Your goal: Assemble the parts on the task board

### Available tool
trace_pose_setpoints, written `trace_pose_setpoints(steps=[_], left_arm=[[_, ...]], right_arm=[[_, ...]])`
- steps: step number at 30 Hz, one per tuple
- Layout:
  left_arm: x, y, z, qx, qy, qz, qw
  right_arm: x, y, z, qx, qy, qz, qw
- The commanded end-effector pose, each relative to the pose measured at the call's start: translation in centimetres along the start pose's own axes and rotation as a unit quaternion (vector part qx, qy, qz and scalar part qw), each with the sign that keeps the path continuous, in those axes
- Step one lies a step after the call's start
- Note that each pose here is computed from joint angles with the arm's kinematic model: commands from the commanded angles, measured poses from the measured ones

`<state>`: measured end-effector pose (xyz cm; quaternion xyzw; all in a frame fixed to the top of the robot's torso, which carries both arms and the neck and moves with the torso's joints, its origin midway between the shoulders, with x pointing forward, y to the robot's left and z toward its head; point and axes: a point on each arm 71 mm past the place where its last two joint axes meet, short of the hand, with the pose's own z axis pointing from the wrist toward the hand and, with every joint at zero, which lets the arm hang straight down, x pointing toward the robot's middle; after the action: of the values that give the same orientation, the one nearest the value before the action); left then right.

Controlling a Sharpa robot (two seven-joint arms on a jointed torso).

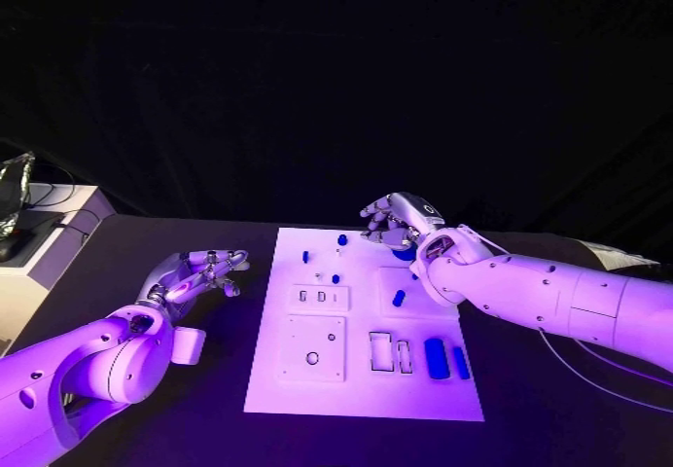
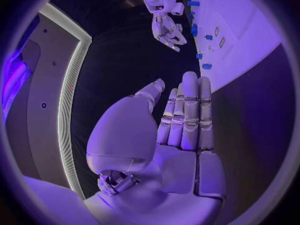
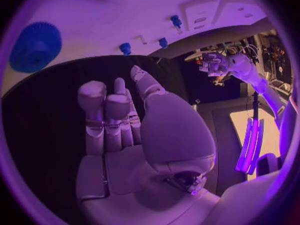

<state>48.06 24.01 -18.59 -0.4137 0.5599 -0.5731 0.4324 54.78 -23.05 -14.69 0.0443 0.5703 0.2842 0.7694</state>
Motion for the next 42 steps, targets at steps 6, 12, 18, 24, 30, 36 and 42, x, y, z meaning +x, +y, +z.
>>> trace_pose_setpoints(steps=[6, 12, 18, 24, 30, 36, 42], left_arm=[[0.24, -0.17, 0.0, 0.007, 0.01, -0.003, 1.0], [0.38, -0.13, 0.07, 0.006, 0.012, -0.004, 1.0], [0.48, -0.07, 0.12, 0.004, 0.011, -0.003, 1.0], [0.63, -0.03, 0.18, 0.002, 0.011, -0.003, 1.0], [0.68, 0.02, 0.24, 0.001, 0.011, -0.003, 1.0], [0.51, 0.05, 0.22, 0.0, 0.009, -0.001, 1.0], [0.51, 0.06, 0.22, -0.001, 0.01, -0.002, 1.0]], right_arm=[[-1.6, -3.5, -1.7, 0.084, 0.093, 0.045, 0.991], [-2.0, -5.4, -2.0, 0.156, 0.138, 0.028, 0.978], [-1.9, -5.8, -1.9, 0.175, 0.155, -0.01, 0.972], [-1.8, -5.4, -1.3, 0.168, 0.14, -0.046, 0.975], [-1.7, -5.1, -0.9, 0.16, 0.129, -0.07, 0.976], [-1.5, -4.8, -0.7, 0.155, 0.129, -0.074, 0.977], [-1.3, -4.8, -0.8, 0.155, 0.138, -0.075, 0.975]])
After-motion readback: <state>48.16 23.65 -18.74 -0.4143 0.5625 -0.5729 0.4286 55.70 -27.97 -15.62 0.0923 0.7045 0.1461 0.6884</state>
